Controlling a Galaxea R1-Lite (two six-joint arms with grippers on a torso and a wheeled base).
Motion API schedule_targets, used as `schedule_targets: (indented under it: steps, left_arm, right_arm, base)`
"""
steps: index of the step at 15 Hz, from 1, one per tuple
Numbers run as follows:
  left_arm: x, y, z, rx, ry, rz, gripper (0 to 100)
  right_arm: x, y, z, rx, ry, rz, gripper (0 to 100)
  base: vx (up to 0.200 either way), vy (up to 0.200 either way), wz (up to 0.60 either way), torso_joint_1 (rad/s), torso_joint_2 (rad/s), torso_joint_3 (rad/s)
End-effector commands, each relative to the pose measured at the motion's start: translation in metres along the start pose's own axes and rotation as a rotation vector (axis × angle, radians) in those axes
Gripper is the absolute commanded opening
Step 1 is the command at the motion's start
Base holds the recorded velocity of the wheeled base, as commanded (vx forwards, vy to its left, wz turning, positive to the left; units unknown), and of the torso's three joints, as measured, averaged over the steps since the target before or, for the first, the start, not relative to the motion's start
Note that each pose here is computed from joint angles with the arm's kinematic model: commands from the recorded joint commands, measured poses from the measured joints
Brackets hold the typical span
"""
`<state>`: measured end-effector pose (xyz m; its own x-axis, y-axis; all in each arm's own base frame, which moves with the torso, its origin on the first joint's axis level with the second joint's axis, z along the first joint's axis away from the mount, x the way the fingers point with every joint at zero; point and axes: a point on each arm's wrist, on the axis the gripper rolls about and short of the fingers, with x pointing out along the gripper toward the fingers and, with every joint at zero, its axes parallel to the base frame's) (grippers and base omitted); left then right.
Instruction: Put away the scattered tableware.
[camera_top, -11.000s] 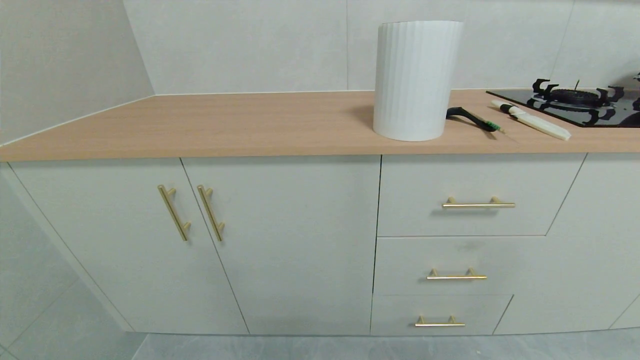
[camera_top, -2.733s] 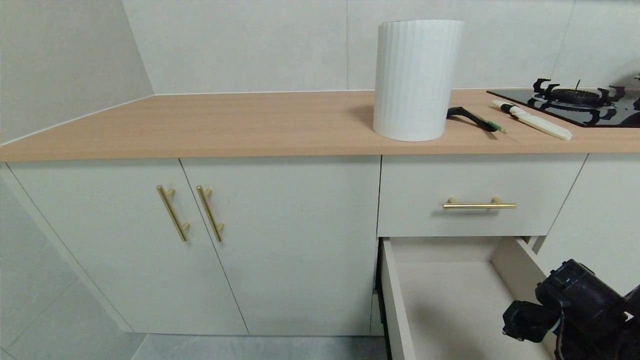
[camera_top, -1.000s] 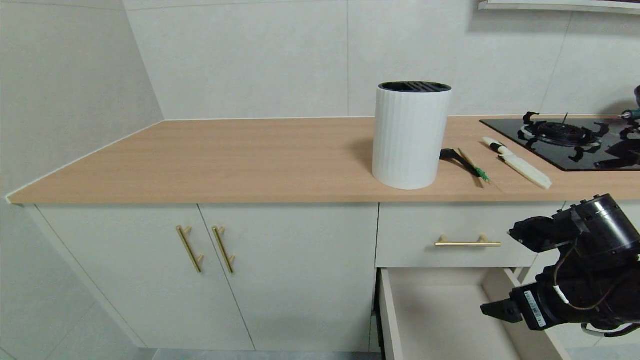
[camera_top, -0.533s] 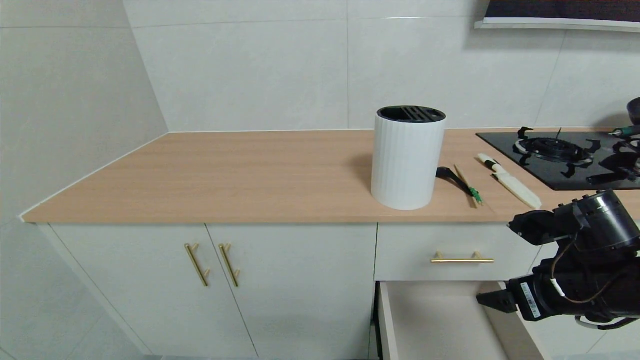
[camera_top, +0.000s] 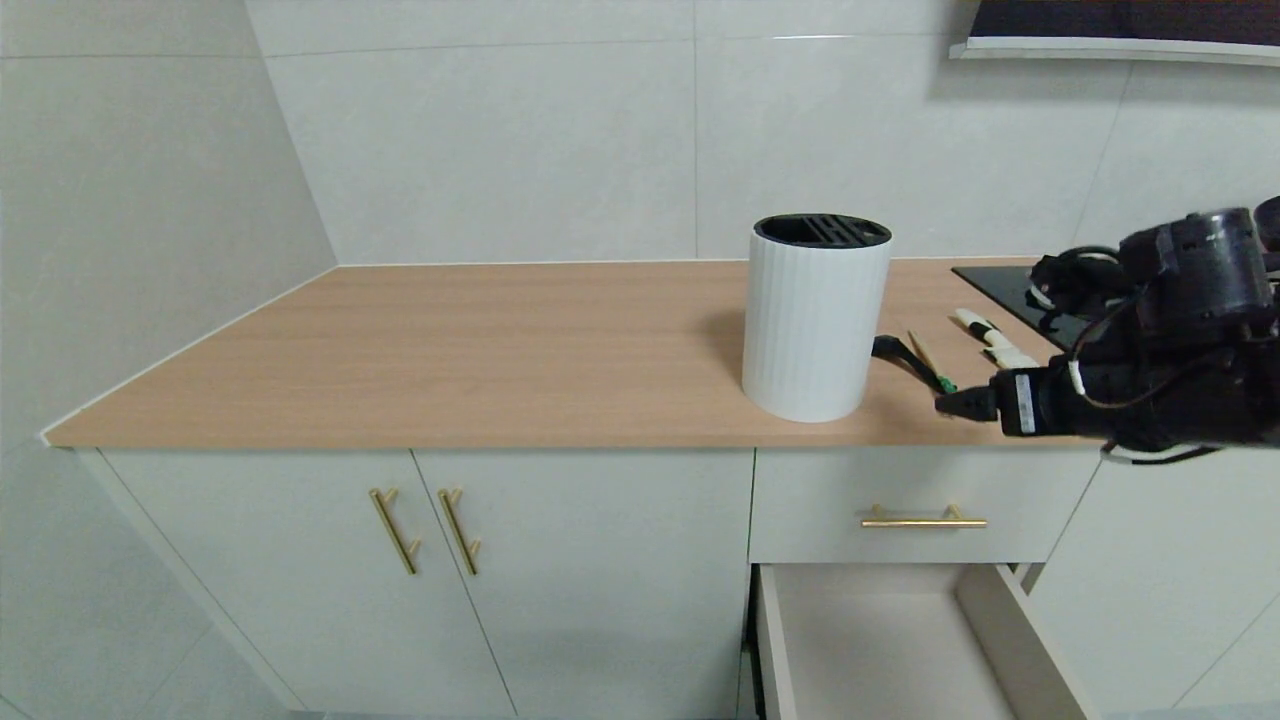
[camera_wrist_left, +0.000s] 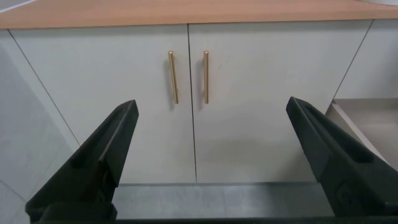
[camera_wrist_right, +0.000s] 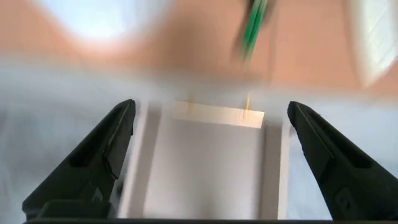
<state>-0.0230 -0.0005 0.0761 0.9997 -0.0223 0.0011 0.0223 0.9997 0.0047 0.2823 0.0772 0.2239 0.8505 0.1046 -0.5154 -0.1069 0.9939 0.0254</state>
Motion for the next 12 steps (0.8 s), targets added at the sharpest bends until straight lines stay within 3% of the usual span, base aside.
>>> schedule_targets:
  steps: [1,8,12]
  left_arm:
    - [0.000,0.000,0.000,0.000,0.000,0.001,100]
    - [0.000,0.000,0.000,0.000,0.000,0.001,100]
    - [0.000,0.000,0.000,0.000,0.000,0.001,100]
  right_arm:
    - [0.026,0.000,0.023,0.042,-0.020,-0.028,100]
    - [0.079,0.002,0.012,0.124,0.039,-0.129,100]
    - [0.094,-0.009,0.007,0.125,0.069,-0.191,100]
  base:
    - [0.000,0.000,0.00,0.000,0.00,0.000]
    - [0.000,0.000,0.00,0.000,0.00,0.000]
    - [0.000,0.000,0.00,0.000,0.00,0.000]
